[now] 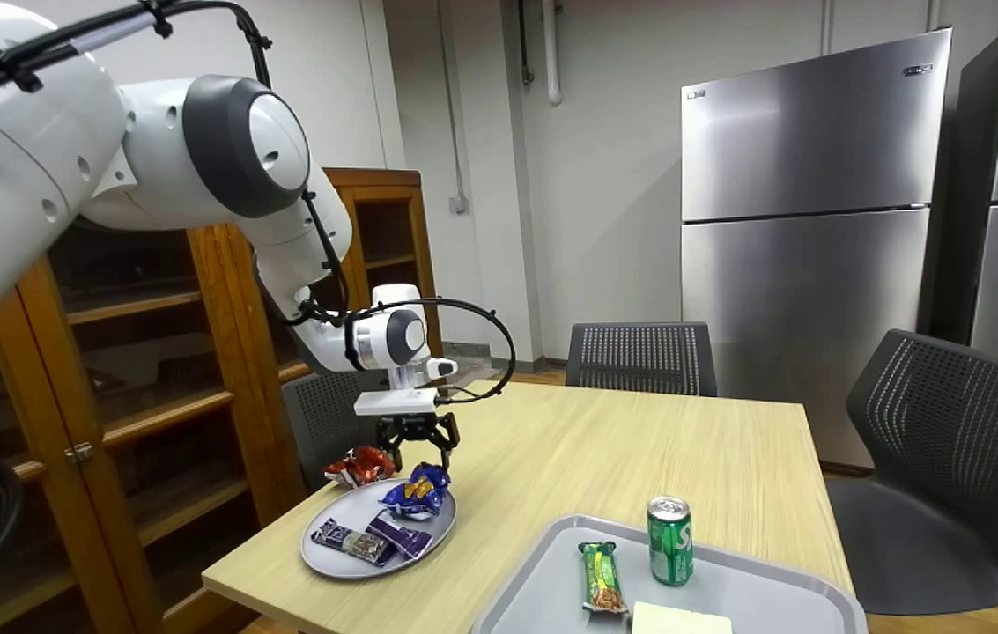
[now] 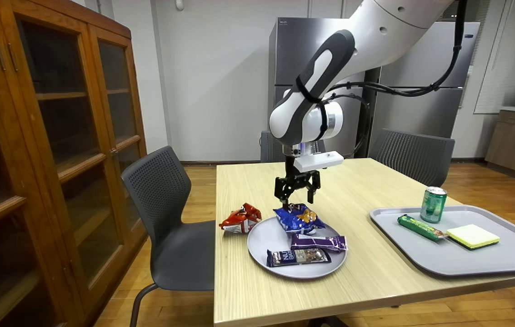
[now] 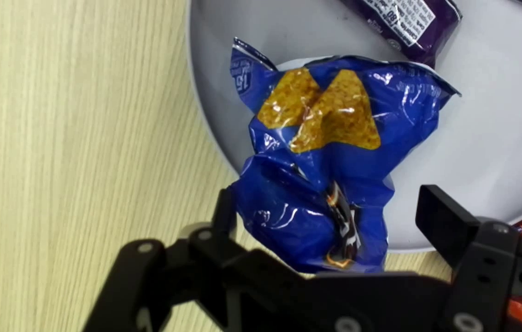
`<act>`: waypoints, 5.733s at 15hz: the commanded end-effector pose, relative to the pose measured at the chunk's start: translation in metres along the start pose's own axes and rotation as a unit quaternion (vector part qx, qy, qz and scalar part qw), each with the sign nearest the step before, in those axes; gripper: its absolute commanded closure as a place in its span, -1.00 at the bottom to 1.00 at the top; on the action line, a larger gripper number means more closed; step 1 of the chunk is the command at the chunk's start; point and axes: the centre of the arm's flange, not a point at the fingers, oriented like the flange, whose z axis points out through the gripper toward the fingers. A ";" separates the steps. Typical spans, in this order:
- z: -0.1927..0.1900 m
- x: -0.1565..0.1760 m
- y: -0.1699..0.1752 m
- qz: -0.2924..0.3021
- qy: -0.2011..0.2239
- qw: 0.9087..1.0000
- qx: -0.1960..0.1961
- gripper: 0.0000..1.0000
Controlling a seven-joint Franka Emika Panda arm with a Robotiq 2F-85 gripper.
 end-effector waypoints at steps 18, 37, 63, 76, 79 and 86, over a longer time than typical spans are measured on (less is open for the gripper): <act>-0.006 -0.003 -0.004 -0.029 0.001 1.000 0.003 1.00; -0.044 0.028 0.106 0.066 0.054 0.996 -0.005 1.00; -0.064 -0.006 0.070 0.076 0.054 0.995 -0.026 -1.00; -0.066 -0.016 0.057 0.080 0.034 0.996 -0.016 -1.00; -0.066 -0.017 0.057 0.080 0.034 0.996 -0.016 -1.00; -0.067 -0.021 0.051 0.102 0.033 0.994 -0.017 -1.00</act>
